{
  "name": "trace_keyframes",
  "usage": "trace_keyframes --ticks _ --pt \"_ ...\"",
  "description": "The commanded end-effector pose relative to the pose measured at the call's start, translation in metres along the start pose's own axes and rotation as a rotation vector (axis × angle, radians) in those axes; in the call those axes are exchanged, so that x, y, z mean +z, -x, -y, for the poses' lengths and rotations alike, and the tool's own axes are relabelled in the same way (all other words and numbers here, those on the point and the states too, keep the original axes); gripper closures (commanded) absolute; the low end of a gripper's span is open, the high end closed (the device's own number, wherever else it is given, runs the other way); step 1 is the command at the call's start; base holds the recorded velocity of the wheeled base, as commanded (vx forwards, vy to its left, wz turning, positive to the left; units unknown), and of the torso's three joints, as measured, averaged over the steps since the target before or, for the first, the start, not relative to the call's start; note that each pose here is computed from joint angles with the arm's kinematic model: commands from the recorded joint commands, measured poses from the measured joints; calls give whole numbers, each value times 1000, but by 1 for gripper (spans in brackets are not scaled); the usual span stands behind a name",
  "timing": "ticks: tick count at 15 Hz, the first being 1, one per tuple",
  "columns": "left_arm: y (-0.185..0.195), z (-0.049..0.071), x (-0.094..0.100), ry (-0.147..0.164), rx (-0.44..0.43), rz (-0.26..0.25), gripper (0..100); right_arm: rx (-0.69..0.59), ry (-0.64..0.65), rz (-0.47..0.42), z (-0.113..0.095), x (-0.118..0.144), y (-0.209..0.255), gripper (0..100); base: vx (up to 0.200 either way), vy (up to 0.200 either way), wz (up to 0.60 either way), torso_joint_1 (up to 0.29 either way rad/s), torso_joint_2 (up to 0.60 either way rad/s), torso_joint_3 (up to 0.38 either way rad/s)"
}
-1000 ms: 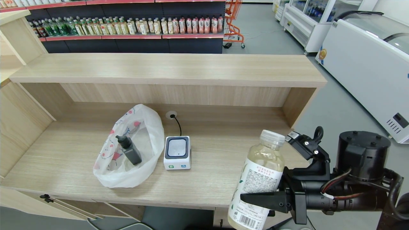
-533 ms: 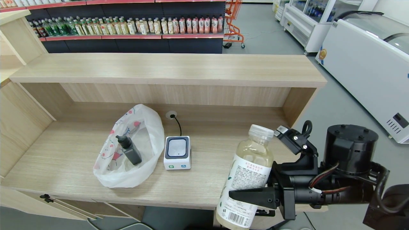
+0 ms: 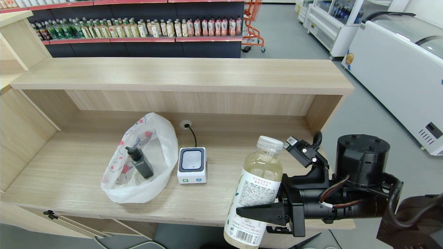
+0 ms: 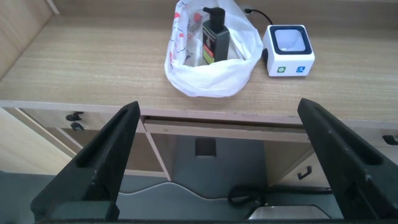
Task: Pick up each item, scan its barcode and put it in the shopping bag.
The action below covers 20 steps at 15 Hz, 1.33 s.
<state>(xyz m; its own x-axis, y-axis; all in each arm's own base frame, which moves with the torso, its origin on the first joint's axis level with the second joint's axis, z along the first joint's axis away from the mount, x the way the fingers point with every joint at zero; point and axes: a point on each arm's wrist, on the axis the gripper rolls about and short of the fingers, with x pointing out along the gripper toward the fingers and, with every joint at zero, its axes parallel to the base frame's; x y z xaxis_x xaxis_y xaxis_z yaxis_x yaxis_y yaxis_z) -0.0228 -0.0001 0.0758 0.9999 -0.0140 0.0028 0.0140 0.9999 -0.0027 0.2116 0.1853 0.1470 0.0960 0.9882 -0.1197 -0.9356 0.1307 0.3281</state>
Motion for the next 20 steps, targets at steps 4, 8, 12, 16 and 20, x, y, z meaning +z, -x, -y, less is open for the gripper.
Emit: trace_keyframes --ticks 4,8,12,16,20 --pt "0 0 0 0 0 -1 0 -1 -4 -3 2 -1 -1 100 0 0 0 0 0 0" --pt "0 0 0 0 0 0 0 -1 -4 -3 2 -1 -2 100 0 0 0 0 0 0" --pt "0 0 0 0 0 -1 0 1 -6 -5 3 -2 -2 100 0 0 0 0 0 0" --pt "0 0 0 0 0 0 0 2 -7 -7 3 -2 -2 100 0 0 0 0 0 0" --pt "0 0 0 0 0 0 0 2 -7 -7 3 -2 -2 100 0 0 0 0 0 0"
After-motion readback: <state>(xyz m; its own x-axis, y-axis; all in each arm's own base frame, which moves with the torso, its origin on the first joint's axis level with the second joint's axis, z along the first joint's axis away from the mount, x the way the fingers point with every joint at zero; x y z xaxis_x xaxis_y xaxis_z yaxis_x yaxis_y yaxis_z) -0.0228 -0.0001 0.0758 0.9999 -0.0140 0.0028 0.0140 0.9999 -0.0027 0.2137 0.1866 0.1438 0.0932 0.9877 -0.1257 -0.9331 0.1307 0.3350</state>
